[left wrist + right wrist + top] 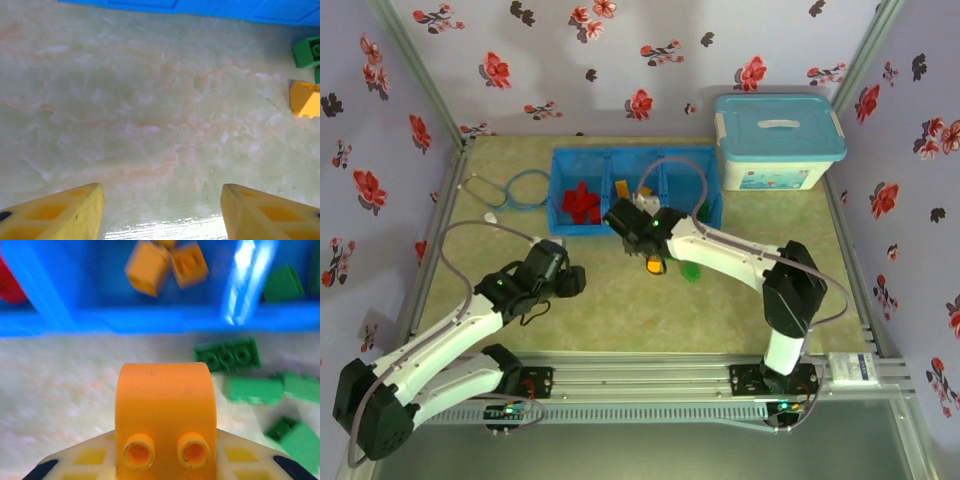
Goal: Sort the legos into containers by color
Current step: Pick up the lego from the center of the table, then place the lego in the container.
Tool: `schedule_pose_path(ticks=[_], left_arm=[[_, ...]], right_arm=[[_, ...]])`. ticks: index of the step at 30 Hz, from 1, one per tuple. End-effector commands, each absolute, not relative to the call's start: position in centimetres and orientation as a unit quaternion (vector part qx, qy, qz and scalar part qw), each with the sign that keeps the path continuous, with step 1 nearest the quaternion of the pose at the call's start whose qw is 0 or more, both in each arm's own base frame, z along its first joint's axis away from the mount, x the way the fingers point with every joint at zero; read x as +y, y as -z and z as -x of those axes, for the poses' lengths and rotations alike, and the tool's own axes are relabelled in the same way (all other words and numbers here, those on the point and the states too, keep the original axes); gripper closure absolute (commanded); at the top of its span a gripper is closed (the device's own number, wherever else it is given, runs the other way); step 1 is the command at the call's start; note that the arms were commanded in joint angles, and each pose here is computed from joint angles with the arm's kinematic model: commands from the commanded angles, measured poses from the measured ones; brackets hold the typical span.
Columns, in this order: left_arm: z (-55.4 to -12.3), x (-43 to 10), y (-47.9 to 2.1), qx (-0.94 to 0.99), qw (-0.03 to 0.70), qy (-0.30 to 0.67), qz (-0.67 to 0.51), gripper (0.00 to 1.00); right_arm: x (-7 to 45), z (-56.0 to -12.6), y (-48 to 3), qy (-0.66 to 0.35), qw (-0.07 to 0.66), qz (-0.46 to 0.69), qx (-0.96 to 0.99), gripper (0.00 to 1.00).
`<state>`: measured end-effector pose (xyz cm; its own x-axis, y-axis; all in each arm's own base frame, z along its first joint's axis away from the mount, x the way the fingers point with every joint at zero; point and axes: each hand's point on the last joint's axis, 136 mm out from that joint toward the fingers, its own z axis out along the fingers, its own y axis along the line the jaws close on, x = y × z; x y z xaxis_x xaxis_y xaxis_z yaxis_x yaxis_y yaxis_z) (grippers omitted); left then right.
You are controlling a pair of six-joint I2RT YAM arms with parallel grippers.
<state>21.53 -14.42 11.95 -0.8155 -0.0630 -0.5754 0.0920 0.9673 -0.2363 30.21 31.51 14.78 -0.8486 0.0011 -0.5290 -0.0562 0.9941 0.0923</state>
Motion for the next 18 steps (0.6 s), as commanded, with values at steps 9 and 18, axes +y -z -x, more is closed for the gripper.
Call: schedule_pose_path(ticks=[9,18], left_arm=[[-19.3,-13.2,-11.4,0.941,0.308,0.137,0.017,0.38],[-19.5,-13.6,-11.5,0.938,0.316,0.144,0.015,0.38]], right_arm=[[35.5,-40.0,-12.0,-0.043,0.239,0.073,0.967,0.75],[36.6,-42.7,-10.3,-0.037,0.237,0.06,0.969,0.54]])
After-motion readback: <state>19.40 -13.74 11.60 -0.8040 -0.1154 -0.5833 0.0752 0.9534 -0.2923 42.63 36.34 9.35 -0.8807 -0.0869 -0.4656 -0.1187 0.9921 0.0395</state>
